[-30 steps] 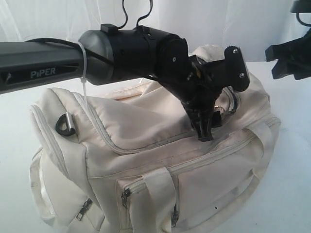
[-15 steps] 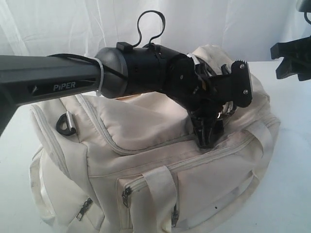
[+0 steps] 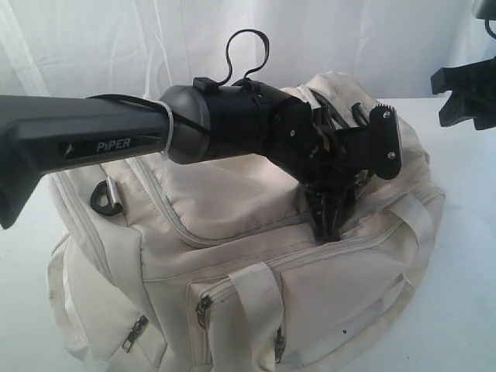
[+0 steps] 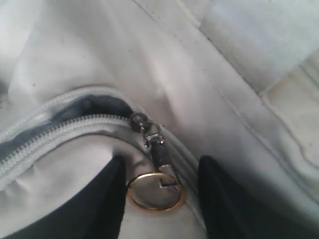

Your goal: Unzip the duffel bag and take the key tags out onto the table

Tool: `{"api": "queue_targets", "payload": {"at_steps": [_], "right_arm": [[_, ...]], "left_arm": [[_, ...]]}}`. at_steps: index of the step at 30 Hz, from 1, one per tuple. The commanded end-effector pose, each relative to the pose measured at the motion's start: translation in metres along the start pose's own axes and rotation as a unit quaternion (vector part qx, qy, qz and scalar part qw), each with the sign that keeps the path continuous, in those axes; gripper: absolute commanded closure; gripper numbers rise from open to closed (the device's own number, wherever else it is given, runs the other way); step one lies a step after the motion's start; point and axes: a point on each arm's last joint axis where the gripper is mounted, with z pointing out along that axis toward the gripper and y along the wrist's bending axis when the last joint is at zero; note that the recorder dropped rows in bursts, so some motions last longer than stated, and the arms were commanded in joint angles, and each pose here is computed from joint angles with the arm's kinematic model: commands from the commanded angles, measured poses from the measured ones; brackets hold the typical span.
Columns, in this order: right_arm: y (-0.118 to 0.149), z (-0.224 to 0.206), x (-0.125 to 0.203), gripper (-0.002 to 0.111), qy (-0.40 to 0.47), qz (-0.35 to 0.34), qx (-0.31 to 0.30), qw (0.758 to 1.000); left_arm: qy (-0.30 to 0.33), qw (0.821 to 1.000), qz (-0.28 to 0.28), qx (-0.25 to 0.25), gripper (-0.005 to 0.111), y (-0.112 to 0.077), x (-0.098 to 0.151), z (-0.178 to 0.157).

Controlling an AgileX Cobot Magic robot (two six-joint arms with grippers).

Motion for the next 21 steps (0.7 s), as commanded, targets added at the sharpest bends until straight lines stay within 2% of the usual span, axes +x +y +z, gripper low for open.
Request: {"api": "queue_targets", "payload": {"at_steps": [1,3,9,13,18,21], "right_arm": [[-0.001,-0.003,0.000,0.063,-0.005,-0.005,0.001,1.000],[-0.001,-0.003,0.000,0.063,-0.005,-0.005,0.001,1.000],[0.000,-0.003,-0.001,0.063,-0.009,-0.002,-0.002,1.000],[0.000,-0.003,-0.001,0.063,-0.008,-0.004,-0.002,1.000],[0.002,-0.002,-0.001,0.063,-0.010,-0.010,-0.017,1.000],[0.007,0.000,-0.003,0.058,-0.017,-0.007,-0.048,0.999]], "left_arm": [[0.005,1.000,0.006,0.003,0.059,-0.002,0.000,0.000],[0.007,1.000,0.008,0.005,0.065,0.000,-0.001,-0.003],[0.015,1.000,0.007,0.017,0.092,0.007,-0.008,-0.018],[0.023,0.999,0.008,0.028,0.105,0.010,-0.011,-0.024],[0.032,0.999,0.008,0.041,0.107,0.014,-0.015,-0.035],[0.030,0.999,0.007,0.039,0.107,0.016,-0.018,-0.044]]}}
